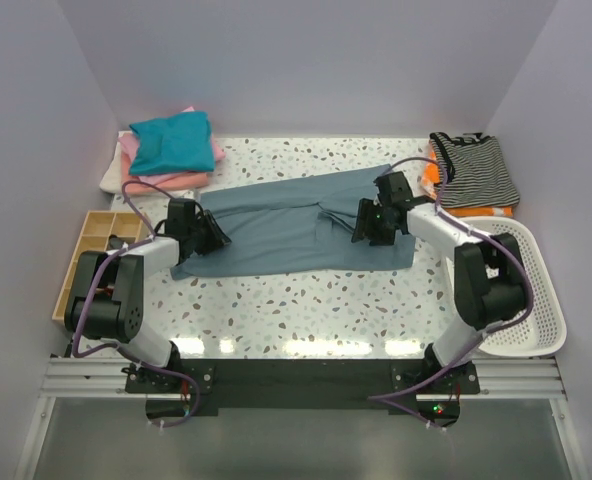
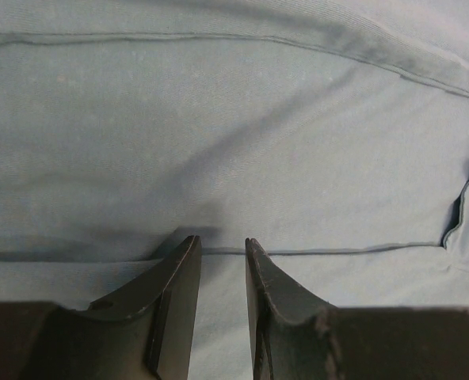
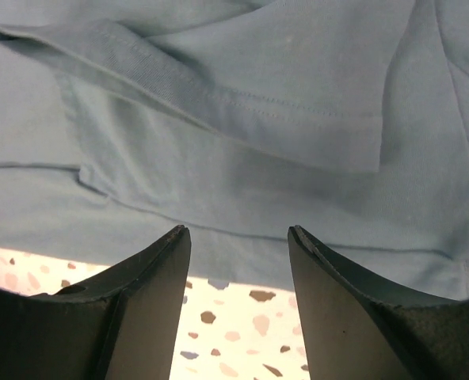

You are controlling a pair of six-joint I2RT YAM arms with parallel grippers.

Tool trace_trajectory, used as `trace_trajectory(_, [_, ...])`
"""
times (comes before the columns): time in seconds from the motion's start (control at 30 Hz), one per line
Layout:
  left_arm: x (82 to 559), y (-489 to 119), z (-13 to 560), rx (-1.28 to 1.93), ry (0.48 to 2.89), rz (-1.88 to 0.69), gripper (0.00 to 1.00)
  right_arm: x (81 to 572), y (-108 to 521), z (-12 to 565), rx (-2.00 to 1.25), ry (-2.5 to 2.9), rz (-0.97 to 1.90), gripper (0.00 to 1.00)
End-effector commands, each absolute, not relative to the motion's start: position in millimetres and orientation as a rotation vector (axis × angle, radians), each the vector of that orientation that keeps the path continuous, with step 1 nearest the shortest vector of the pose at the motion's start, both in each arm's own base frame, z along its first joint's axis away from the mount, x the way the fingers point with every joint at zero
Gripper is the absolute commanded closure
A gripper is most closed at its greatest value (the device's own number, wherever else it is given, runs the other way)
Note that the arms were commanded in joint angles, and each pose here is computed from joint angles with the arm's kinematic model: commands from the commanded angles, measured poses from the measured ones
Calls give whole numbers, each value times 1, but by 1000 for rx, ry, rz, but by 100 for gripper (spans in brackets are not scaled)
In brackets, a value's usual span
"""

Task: Fold and stack the t-shirts
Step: Fold the other side of the tshirt into a rectangle

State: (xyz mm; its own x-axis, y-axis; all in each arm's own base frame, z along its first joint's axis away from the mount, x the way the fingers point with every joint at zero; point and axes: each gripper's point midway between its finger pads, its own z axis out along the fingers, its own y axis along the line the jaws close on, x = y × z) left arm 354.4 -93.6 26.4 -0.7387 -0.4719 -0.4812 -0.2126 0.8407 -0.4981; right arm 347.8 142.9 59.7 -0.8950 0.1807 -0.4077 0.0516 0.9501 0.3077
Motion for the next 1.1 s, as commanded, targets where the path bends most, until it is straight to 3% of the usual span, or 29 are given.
trace_trajectory(0.0, [364, -97, 36, -443, 2373, -563, 66, 373, 148, 58, 163, 2637, 391, 43])
trace_trajectory(0.63, [369, -93, 28, -449, 2396, -520, 66, 445, 150, 44, 151, 2599, 262, 43])
trace_trajectory(1.07, [365, -89, 25, -451, 2404, -494, 67, 515, 165, 95, 98, 2437, 282, 43])
